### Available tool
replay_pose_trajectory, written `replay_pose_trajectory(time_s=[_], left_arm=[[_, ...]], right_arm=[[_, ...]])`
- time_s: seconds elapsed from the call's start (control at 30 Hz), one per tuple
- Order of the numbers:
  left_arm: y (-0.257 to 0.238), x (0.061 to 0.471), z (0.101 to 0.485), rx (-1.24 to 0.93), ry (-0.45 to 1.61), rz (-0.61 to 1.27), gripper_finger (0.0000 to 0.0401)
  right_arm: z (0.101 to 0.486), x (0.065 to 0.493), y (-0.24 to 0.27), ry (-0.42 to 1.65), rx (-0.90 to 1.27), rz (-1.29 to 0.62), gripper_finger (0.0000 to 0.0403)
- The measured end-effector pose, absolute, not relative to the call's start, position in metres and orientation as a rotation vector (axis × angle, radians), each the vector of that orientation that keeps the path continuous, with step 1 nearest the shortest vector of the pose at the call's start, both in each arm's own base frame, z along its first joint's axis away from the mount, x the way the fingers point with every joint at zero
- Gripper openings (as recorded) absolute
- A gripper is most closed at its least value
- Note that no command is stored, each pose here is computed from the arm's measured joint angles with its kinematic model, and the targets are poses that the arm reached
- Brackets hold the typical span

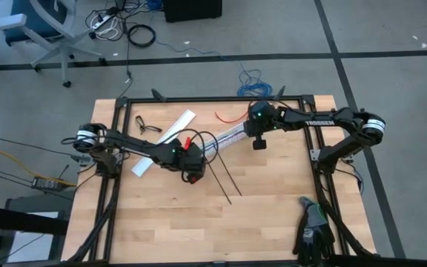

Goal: Ziptie cables
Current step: Put the ziptied cables into the white cable duct

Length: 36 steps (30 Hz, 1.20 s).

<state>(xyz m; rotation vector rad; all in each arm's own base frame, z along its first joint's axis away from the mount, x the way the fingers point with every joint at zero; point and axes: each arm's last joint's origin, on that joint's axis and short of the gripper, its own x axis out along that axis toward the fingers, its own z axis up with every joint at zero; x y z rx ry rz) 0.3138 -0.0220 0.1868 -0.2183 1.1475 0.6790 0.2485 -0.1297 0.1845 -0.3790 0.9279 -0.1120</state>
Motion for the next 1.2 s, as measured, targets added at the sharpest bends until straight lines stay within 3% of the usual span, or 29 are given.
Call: replay_pose_trajectory(time_s=[0.2, 0.37, 0.73, 1.2], left_arm=[[-0.016, 0.316, 0.185, -0.248, 1.136, 0.627, 0.0023], [-0.011, 0.317, 0.184, -0.265, 1.144, 0.627, 0.0023], [-0.013, 0.317, 0.183, -0.289, 1.155, 0.598, 0.0044], [-0.015, 0.315, 0.182, -0.314, 1.172, 0.606, 0.0050]], right_arm=[[0.195, 0.252, -0.142, 0.939, -0.366, -0.099, 0.0010], [0.177, 0.254, -0.150, 1.031, -0.297, -0.043, 0.0009], [0.171, 0.257, -0.150, 1.022, -0.261, -0.016, 0.0018], [0.171, 0.257, -0.150, 1.020, -0.239, -0.013, 0.0068]])
